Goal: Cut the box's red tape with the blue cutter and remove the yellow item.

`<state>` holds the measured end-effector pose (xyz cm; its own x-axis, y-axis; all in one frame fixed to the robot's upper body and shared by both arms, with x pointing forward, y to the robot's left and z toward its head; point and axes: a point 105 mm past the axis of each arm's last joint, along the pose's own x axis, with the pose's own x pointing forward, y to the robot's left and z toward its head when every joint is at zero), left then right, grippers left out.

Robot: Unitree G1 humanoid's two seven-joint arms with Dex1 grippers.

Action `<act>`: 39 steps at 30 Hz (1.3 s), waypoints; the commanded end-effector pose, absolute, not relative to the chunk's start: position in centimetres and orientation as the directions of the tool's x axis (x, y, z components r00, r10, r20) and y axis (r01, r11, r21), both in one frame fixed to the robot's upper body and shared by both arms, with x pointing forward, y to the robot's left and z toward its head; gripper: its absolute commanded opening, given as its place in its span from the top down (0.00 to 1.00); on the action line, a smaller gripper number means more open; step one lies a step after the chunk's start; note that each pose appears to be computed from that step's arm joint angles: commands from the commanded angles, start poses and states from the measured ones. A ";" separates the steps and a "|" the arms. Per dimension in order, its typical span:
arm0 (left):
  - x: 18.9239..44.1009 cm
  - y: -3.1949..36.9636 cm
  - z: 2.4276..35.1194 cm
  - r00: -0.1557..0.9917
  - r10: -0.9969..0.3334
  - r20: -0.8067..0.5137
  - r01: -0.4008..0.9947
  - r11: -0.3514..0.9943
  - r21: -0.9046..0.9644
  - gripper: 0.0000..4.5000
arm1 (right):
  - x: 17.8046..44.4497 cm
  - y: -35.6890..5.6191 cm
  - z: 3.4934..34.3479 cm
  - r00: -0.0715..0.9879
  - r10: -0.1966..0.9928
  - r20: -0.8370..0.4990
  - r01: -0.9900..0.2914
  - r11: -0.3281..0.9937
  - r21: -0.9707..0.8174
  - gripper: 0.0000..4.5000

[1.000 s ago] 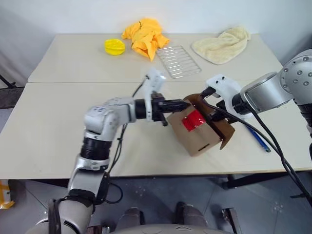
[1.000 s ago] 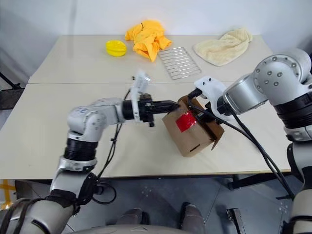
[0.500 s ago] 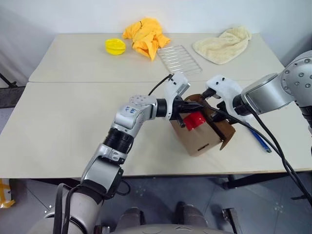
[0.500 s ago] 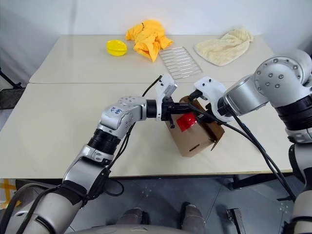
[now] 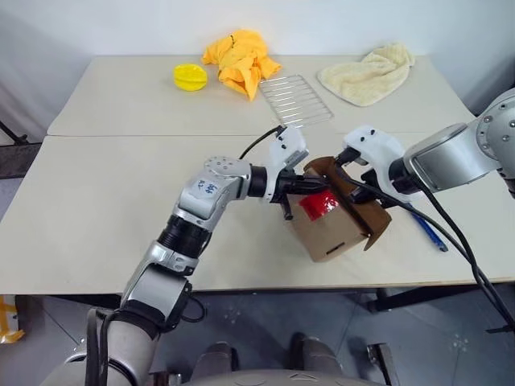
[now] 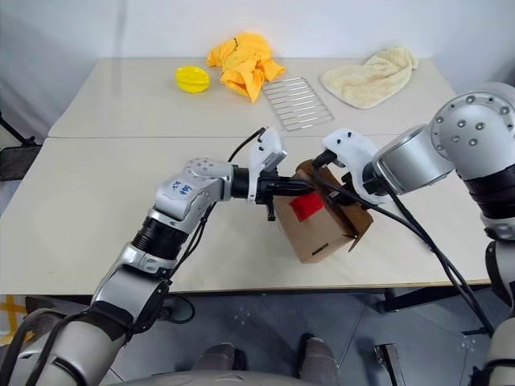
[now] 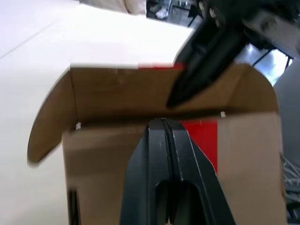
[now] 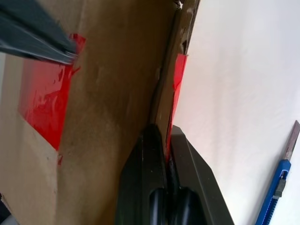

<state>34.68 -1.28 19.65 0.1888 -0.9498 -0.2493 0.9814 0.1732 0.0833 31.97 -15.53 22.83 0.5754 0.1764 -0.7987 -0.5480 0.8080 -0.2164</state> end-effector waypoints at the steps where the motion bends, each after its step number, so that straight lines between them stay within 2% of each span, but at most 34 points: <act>1: 34.0 -0.6 18.5 0.202 -0.932 -0.300 0.979 0.184 0.085 1.00 | 31.9 -15.5 25.2 0.619 0.219 -0.754 -0.534 0.821 -0.200 1.00; 4: 33.8 -0.1 18.2 0.224 -0.926 -0.304 0.975 0.210 0.079 1.00 | 31.8 -15.1 25.6 0.603 0.256 -0.755 -0.545 0.824 -0.156 1.00; 7: 33.6 0.2 18.0 0.241 -0.922 -0.304 0.971 0.230 0.070 1.00 | 31.5 -13.9 26.3 0.559 0.353 -0.751 -0.583 0.811 -0.053 1.00; 13: 33.7 0.0 16.8 0.263 -0.911 -0.318 0.965 0.254 0.072 1.00 | 30.7 -12.8 26.7 0.503 0.428 -0.751 -0.627 0.779 0.024 1.00; 22: 35.8 -0.2 15.4 0.336 -0.893 -0.299 0.942 0.328 0.076 1.00 | 30.4 -12.0 26.2 0.448 0.517 -0.729 -0.639 0.755 0.143 1.00; 27: 36.4 -0.5 14.8 0.337 -0.892 -0.301 0.941 0.330 0.076 1.00 | 31.0 -12.9 24.7 0.448 0.571 -0.688 -0.581 0.771 0.261 1.00; 32: 36.8 -0.9 14.9 0.330 -0.896 -0.297 0.944 0.320 0.083 1.00 | 31.5 -14.2 23.6 0.450 0.671 -0.589 -0.510 0.734 0.447 1.00; 39: 37.4 -0.7 15.3 0.341 -0.891 -0.299 0.940 0.323 0.109 1.00 | 32.2 -15.8 21.9 0.491 0.685 -0.538 -0.403 0.727 0.557 1.00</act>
<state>37.57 0.75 12.80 0.3599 -0.8579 -0.3667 0.9284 0.3683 0.0494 32.22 -16.05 23.39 0.5141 0.6936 -0.5046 -0.4274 0.7172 0.5504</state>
